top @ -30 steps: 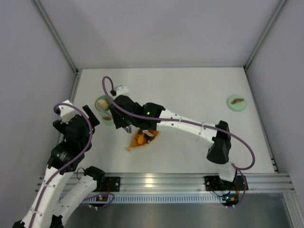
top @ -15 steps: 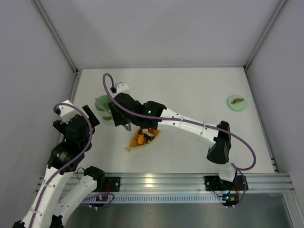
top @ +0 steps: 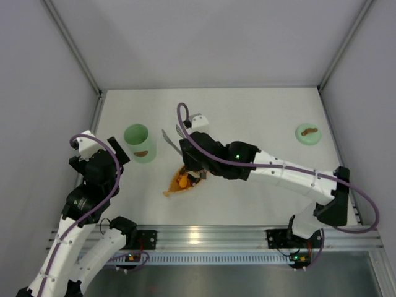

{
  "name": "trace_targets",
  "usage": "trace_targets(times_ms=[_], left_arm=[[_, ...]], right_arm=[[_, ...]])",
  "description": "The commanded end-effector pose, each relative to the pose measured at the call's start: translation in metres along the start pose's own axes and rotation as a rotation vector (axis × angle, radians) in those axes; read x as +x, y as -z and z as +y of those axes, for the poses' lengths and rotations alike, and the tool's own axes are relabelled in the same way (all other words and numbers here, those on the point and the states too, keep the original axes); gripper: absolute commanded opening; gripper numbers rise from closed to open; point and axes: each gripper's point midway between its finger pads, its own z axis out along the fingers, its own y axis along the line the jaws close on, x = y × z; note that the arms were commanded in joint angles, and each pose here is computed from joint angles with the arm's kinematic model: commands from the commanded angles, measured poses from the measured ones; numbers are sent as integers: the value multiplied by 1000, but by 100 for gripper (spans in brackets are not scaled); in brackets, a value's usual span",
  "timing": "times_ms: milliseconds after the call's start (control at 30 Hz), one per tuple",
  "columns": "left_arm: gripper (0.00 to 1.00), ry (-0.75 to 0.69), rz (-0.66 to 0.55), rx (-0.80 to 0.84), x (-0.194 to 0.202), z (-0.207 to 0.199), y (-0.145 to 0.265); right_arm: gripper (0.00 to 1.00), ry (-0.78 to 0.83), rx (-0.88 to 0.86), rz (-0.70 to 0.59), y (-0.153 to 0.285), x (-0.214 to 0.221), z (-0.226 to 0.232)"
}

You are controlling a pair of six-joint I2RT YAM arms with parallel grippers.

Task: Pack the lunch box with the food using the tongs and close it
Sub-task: Pick up the fake food from the plate.

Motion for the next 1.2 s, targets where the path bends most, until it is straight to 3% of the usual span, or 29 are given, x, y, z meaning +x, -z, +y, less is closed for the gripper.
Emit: trace_targets(times_ms=[0,100,300,1167], left_arm=[[99,2,-5,3,-2,-1,0],[99,3,-6,6,-2,-1,0],[99,5,-6,10,-2,-2,0],[99,2,-5,8,-1,-1,0]], right_arm=[[45,-75,50,-31,27,8,-31],[44,-66,90,29,32,52,-53],[44,-29,75,86,47,95,-59],[45,118,139,203,27,157,-36]])
